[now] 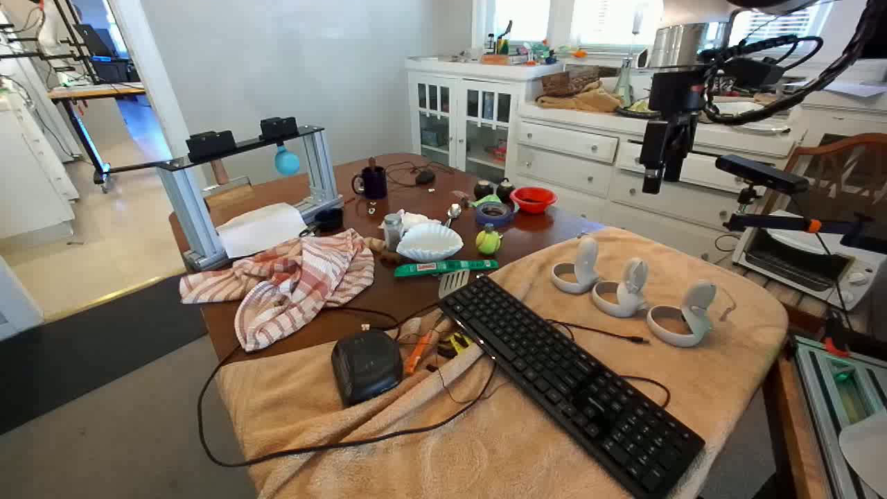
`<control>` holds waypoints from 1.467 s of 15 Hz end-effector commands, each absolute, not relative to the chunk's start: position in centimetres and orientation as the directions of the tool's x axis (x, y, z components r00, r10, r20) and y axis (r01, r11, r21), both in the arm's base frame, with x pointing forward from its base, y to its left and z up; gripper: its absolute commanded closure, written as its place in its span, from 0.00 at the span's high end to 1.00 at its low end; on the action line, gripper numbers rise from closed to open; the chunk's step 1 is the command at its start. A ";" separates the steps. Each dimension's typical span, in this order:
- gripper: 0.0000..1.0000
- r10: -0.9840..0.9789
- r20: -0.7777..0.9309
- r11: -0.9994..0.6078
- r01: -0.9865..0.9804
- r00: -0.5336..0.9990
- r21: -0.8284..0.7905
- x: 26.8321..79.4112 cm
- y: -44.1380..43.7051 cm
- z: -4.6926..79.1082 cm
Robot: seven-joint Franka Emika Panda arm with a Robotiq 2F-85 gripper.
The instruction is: Press the button on the black object
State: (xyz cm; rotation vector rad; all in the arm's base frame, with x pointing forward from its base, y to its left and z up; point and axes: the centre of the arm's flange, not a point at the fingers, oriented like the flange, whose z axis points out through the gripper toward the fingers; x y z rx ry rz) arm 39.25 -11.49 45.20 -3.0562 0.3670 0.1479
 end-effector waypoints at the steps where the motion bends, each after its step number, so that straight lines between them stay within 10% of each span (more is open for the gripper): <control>1: 1.00 -0.233 -0.102 -0.970 -0.239 0.967 -0.048 39.3 -11.5 45.2; 12: 1.00 -0.225 -0.102 -0.972 -0.230 0.969 -0.044 39.7 -11.7 45.1; 22: 1.00 0.294 0.097 -0.956 0.292 0.951 0.035 48.9 -12.9 48.6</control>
